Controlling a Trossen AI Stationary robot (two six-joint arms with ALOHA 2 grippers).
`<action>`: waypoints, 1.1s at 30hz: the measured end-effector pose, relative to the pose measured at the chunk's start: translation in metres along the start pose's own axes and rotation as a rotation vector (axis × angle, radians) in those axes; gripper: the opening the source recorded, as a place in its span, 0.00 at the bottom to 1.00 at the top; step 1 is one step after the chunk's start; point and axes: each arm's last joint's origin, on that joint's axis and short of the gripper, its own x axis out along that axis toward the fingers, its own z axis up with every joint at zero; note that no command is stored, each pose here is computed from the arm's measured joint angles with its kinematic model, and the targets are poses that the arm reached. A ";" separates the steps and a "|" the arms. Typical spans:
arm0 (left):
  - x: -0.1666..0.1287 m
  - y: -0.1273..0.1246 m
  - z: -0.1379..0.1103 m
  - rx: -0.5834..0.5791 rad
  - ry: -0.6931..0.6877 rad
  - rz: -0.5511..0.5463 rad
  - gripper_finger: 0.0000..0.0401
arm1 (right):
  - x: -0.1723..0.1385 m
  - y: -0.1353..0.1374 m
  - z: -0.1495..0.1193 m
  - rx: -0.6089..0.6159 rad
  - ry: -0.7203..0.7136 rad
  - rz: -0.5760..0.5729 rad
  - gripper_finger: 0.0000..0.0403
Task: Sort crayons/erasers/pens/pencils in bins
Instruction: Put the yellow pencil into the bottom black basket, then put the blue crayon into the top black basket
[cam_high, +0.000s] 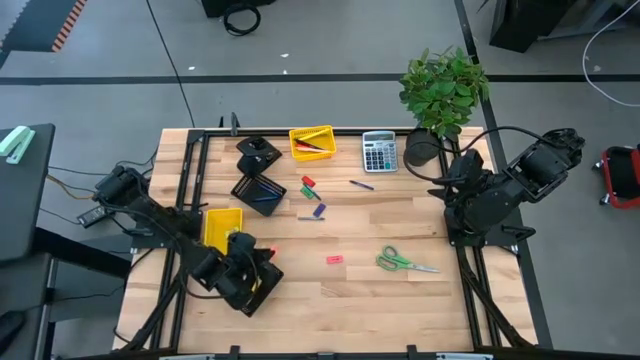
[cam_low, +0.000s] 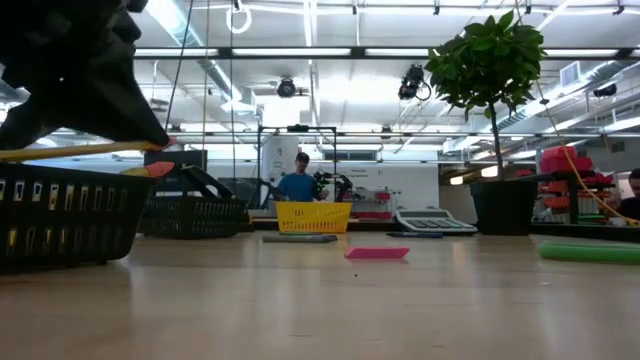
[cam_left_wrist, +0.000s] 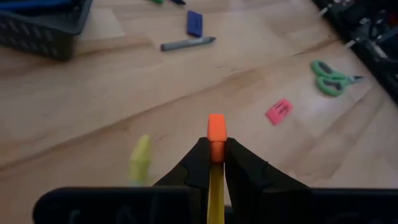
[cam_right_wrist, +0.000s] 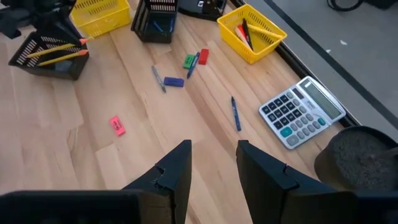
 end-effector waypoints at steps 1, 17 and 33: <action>0.001 0.001 0.001 0.005 -0.001 0.009 0.11 | 0.000 0.000 0.000 0.000 -0.004 -0.003 0.33; 0.016 0.009 0.008 0.006 0.158 0.123 0.41 | 0.000 -0.001 0.002 0.037 -0.071 -0.048 0.33; -0.011 -0.090 0.067 0.090 0.118 -0.154 0.26 | 0.000 0.003 0.003 0.314 -0.062 0.001 0.33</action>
